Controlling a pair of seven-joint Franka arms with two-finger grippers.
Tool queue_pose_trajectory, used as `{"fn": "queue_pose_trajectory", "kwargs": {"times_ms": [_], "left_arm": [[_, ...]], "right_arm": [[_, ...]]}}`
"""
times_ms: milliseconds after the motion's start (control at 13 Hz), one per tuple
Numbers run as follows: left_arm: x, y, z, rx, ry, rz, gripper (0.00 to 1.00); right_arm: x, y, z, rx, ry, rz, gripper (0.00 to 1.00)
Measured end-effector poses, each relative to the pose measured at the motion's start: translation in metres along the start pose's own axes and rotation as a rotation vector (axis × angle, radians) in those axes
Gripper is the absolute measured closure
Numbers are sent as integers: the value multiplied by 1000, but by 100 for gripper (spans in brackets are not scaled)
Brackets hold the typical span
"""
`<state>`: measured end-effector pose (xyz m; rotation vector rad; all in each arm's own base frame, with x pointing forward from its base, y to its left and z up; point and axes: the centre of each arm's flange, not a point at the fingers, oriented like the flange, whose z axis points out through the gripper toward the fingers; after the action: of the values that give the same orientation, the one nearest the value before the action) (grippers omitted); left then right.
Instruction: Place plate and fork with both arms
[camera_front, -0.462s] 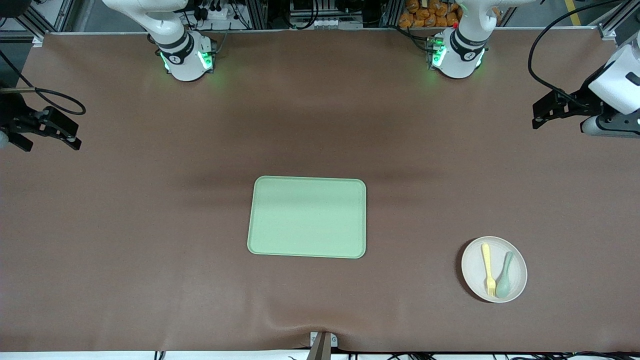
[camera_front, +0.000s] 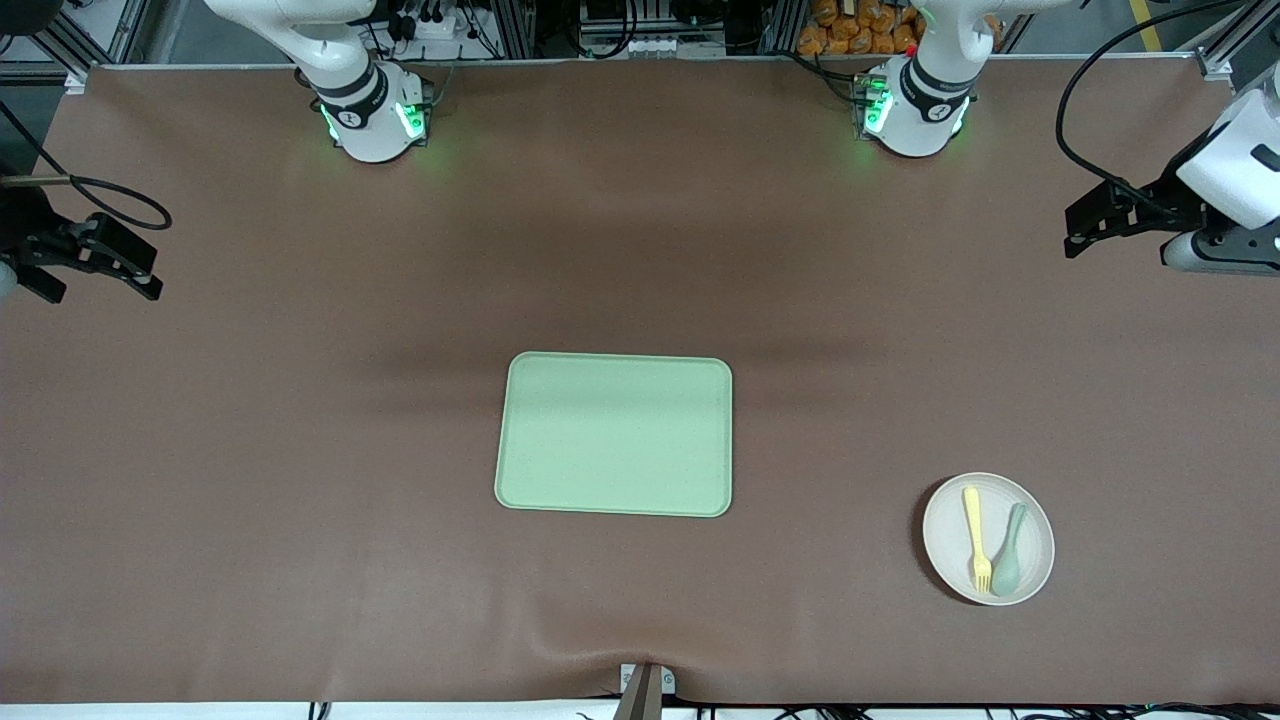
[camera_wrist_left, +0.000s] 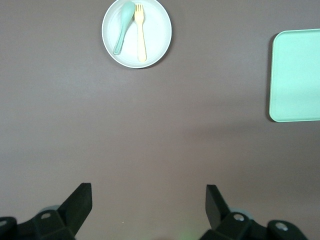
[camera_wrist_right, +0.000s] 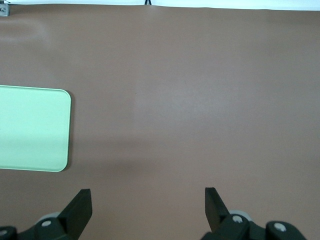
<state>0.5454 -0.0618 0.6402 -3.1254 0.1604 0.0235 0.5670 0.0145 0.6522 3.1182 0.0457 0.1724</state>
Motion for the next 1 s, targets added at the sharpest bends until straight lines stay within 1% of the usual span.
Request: {"fn": "queue_pose_trajectory", "kwargs": {"times_ms": [1000], "left_arm": [[3, -11, 8, -1, -15, -19, 0]], "right_arm": [[0, 0, 0, 0, 0, 0, 0]]}}
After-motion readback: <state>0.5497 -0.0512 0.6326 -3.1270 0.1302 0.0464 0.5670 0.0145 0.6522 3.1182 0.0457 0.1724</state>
